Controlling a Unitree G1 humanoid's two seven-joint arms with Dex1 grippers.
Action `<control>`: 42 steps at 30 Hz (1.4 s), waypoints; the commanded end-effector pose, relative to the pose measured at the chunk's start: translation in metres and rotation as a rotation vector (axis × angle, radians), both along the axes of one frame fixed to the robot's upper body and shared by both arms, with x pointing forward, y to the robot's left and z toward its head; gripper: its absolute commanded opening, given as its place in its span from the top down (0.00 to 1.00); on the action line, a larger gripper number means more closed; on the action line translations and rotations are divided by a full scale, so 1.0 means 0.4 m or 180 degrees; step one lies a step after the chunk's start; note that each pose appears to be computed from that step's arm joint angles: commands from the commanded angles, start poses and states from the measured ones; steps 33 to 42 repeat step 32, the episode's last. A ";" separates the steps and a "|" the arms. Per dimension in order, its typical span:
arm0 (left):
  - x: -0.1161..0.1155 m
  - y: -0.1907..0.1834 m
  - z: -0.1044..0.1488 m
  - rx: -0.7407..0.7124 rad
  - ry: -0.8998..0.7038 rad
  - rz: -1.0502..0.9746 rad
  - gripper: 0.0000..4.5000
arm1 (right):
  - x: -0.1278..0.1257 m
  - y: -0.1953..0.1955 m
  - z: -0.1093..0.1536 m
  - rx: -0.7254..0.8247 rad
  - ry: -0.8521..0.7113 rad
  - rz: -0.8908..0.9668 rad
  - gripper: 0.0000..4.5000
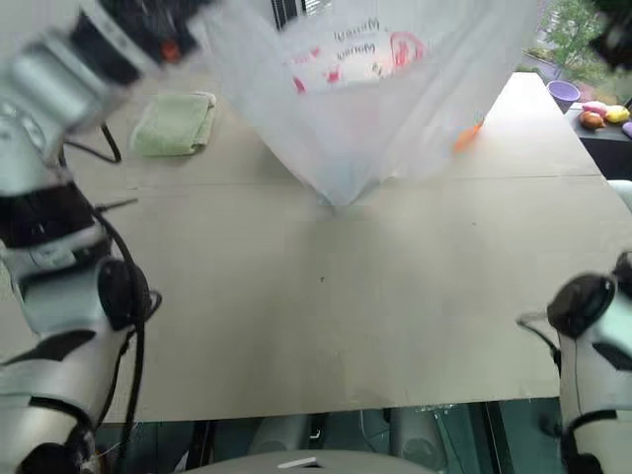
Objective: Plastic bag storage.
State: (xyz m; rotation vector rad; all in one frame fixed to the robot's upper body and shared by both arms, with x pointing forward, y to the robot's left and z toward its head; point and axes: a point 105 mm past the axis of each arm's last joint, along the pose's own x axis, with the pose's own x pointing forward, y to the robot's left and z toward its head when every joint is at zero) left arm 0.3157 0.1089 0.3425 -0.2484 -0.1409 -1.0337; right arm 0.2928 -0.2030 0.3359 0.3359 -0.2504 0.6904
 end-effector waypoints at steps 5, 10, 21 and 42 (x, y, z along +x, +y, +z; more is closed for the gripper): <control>-0.063 -0.013 -0.282 0.0769 -0.0161 0.0141 0.88 | -0.085 0.112 -0.343 -0.1321 0.0640 -0.0165 0.88; -0.102 0.065 -0.391 0.0871 -0.0048 0.0424 0.39 | -0.150 0.066 -0.421 -0.1740 0.0634 -0.0081 0.36; -0.254 0.218 -0.536 0.1263 0.0582 0.0434 0.07 | -0.240 -0.134 -0.462 -0.2273 0.0707 -0.0452 0.01; -0.294 0.211 -0.558 0.1340 0.0539 0.0335 0.07 | -0.105 -0.183 -0.447 -0.2605 0.0461 -0.0176 0.01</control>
